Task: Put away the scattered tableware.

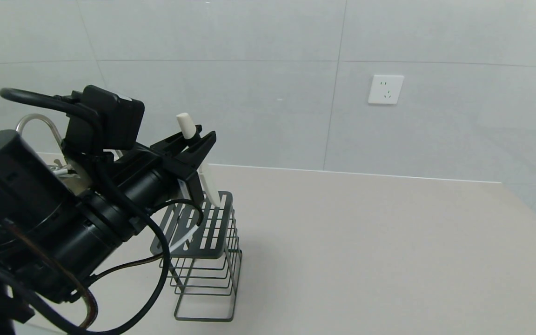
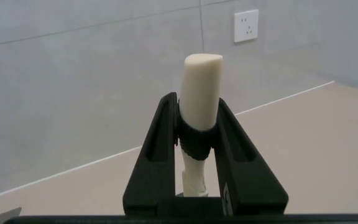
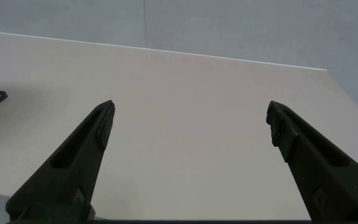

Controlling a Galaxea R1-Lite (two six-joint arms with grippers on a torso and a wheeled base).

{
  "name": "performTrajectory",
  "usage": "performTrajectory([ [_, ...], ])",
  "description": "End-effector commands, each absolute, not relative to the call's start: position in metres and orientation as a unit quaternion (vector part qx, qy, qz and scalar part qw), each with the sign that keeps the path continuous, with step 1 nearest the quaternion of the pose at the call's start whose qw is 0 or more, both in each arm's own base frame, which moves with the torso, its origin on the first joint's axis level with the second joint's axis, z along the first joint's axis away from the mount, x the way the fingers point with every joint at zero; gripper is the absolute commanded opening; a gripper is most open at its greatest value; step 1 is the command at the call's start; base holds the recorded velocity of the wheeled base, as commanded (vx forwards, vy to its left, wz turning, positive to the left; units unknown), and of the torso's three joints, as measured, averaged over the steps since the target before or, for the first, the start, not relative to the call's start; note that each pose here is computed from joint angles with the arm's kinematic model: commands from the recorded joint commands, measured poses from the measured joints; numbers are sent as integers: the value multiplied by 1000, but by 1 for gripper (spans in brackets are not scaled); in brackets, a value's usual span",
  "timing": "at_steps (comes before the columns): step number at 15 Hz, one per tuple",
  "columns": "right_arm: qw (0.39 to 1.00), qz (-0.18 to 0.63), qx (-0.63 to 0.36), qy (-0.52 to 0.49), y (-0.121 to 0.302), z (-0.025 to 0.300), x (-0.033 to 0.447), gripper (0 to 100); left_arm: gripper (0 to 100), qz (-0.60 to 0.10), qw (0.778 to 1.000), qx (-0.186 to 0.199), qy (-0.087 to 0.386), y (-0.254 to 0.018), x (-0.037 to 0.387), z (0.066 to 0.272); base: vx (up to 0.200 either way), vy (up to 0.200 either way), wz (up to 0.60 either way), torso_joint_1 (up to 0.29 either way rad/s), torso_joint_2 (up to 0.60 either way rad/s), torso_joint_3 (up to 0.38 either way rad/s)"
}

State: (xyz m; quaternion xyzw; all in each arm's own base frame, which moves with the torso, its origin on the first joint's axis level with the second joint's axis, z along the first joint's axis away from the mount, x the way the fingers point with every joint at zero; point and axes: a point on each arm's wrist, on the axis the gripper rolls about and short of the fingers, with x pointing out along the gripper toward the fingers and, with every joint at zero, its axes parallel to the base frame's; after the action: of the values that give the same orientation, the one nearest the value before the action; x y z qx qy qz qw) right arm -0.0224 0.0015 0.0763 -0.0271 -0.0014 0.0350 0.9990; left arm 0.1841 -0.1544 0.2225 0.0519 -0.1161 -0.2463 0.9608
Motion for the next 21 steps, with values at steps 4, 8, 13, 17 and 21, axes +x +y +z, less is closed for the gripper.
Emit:
performTrajectory([
  [4, 999, 35, -27, 1, 2, 76, -22, 100, 0, -250, 960, 51, -118, -160, 188, 224, 0, 0, 0, 0, 0, 0],
  [8, 999, 35, -28, 1, 2, 76, -22, 100, 0, -248, 961, 54, -112, -160, 190, 220, 0, 0, 0, 0, 0, 0],
  [13, 999, 35, -27, 1, 2, 76, -22, 100, 0, -248, 962, 58, -104, -160, 190, 216, 0, 0, 0, 0, 0, 0],
  [17, 999, 35, -27, 1, 2, 76, -22, 100, 0, -249, 962, 62, -96, -160, 190, 211, 0, 0, 0, 0, 0, 0],
  [21, 999, 35, -28, 1, 2, 76, -22, 100, 0, -249, 963, 68, -79, -162, 195, 202, 0, 0, 0, 0, 0, 0],
])
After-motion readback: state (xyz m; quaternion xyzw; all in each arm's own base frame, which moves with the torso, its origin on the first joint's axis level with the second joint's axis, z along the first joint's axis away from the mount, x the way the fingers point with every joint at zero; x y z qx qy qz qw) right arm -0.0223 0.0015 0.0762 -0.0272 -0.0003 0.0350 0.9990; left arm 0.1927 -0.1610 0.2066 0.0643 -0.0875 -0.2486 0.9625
